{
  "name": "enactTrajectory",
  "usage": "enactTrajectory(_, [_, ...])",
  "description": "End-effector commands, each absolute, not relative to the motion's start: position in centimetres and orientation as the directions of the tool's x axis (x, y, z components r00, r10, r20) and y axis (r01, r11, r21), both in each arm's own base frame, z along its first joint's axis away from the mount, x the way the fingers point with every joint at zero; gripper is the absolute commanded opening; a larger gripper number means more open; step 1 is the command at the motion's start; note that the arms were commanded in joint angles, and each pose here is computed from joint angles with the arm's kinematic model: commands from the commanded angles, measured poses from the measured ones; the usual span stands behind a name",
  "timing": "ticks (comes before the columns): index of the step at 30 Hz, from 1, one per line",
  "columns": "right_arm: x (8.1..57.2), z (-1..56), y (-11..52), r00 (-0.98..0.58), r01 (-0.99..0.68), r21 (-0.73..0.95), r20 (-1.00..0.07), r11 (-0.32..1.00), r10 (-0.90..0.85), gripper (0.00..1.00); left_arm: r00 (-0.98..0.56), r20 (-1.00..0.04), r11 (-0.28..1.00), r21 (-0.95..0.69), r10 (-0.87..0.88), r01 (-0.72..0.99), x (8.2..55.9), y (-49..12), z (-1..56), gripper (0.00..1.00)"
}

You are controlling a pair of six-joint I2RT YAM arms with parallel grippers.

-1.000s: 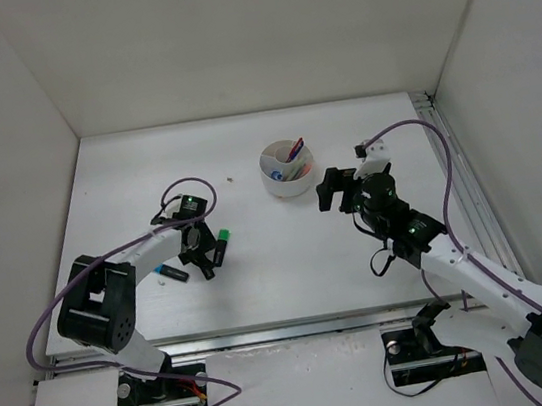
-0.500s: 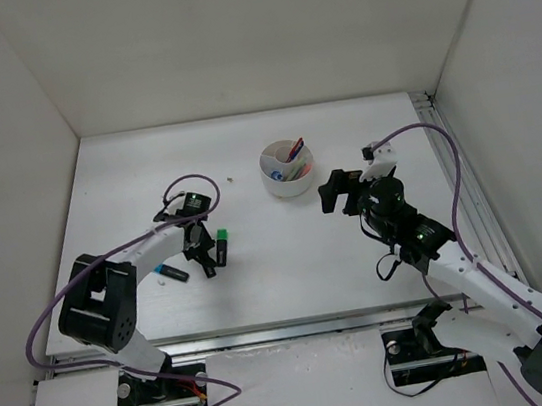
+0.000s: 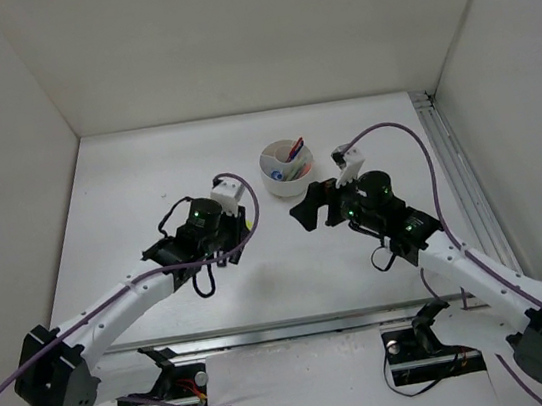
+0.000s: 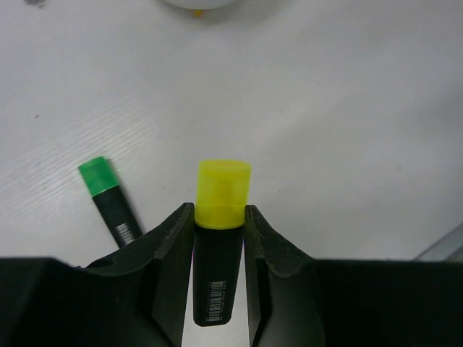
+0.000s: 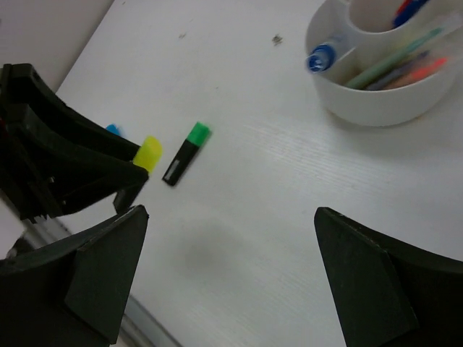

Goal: Sort the stationery into containers
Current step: Pick up the stationery from the center of the board.

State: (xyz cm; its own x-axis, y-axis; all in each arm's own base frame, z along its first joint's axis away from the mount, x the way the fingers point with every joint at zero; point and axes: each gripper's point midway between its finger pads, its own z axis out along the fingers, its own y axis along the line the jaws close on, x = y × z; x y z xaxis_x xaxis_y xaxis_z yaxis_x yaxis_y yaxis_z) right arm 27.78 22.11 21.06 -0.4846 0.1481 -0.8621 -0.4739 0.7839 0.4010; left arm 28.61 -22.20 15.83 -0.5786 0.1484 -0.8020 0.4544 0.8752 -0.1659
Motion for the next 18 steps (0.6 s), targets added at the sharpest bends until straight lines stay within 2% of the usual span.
enactTrajectory(1, [25.7, 25.0, 27.0, -0.508, -0.671, 0.474, -0.854, 0.570, 0.112, 0.98, -0.360, -0.894, 0.711, -0.068, 0.269, 0.700, 27.1, -25.5, 19.2, 0.00])
enactTrajectory(4, [24.4, 24.3, 29.1, -0.576, -0.702, 0.529, -0.815, 0.476, 0.055, 0.98, -0.298, -0.906, 0.664, -0.026, 0.299, 0.747, 26.0, -26.4, 20.2, 0.00])
enactTrajectory(15, [24.5, 20.5, 31.8, -0.705, -0.631, 0.623, -0.709, 0.463, -0.008, 0.97, -0.206, -0.914, 0.620, 0.060, 0.349, 0.783, 24.2, -28.7, 21.2, 0.00])
enactTrajectory(18, [24.7, 20.0, 32.4, -0.718, -0.618, 0.634, -0.696, 0.465, -0.005, 0.87, -0.200, -0.914, 0.627, 0.072, 0.353, 0.775, 24.3, -28.8, 21.4, 0.00])
